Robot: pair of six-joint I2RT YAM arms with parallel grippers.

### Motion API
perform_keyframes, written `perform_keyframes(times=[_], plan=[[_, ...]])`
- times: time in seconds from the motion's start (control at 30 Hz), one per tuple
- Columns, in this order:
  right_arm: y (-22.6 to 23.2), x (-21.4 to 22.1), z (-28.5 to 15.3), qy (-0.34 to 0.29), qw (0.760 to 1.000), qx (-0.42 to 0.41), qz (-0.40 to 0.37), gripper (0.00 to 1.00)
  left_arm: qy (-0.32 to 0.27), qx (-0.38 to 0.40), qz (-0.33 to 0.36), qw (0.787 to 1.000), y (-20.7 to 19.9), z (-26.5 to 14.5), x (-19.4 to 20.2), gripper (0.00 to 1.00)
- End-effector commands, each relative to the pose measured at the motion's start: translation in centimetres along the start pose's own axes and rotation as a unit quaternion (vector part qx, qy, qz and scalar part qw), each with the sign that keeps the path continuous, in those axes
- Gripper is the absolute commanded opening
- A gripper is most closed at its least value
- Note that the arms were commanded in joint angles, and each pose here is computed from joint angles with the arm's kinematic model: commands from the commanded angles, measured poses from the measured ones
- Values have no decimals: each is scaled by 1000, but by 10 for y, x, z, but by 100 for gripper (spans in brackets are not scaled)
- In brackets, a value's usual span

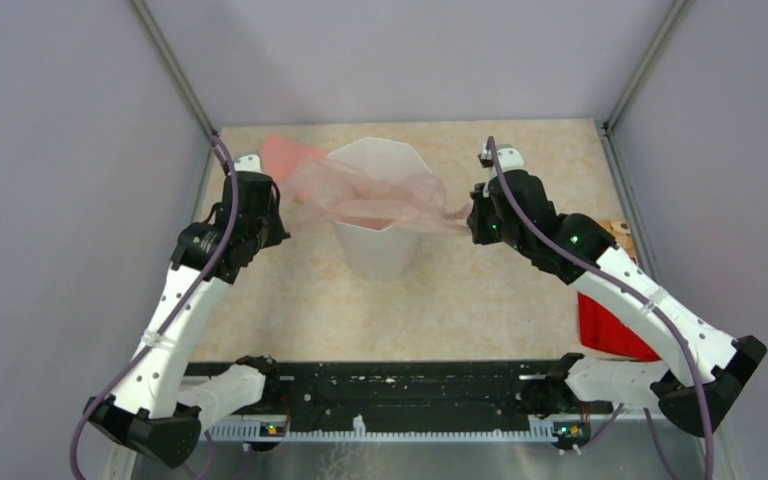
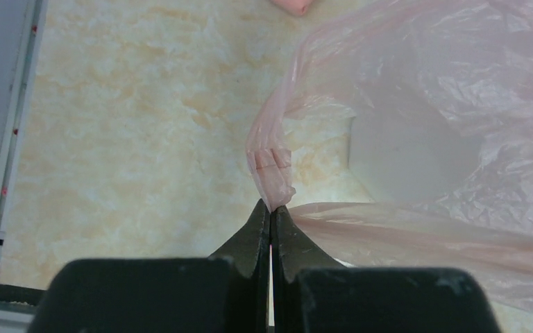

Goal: Put the trash bags into the trash bin

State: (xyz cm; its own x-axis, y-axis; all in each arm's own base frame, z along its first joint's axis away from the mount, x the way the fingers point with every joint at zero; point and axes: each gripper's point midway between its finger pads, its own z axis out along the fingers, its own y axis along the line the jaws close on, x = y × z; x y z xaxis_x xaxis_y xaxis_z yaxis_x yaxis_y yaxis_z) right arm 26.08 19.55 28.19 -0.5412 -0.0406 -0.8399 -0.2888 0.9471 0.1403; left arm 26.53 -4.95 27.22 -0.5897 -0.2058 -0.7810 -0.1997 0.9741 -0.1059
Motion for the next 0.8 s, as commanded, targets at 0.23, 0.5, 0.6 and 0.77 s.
perform_keyframes(times=[0.23, 0.5, 0.6, 0.77], plan=[[16, -4, 35, -10, 996, -69, 53, 0, 39, 73, -54, 995, -26, 53, 16, 0], [37, -32, 6, -43, 988, -136, 55, 0, 68, 104, -51, 991, -43, 77, 29, 0], [48, -31, 1, -41, 983, -168, 58, 2, 96, 122, -45, 987, -52, 84, 38, 0], [71, -17, -2, -26, 975, -212, 62, 10, 125, 144, -48, 980, -65, 93, 50, 0]])
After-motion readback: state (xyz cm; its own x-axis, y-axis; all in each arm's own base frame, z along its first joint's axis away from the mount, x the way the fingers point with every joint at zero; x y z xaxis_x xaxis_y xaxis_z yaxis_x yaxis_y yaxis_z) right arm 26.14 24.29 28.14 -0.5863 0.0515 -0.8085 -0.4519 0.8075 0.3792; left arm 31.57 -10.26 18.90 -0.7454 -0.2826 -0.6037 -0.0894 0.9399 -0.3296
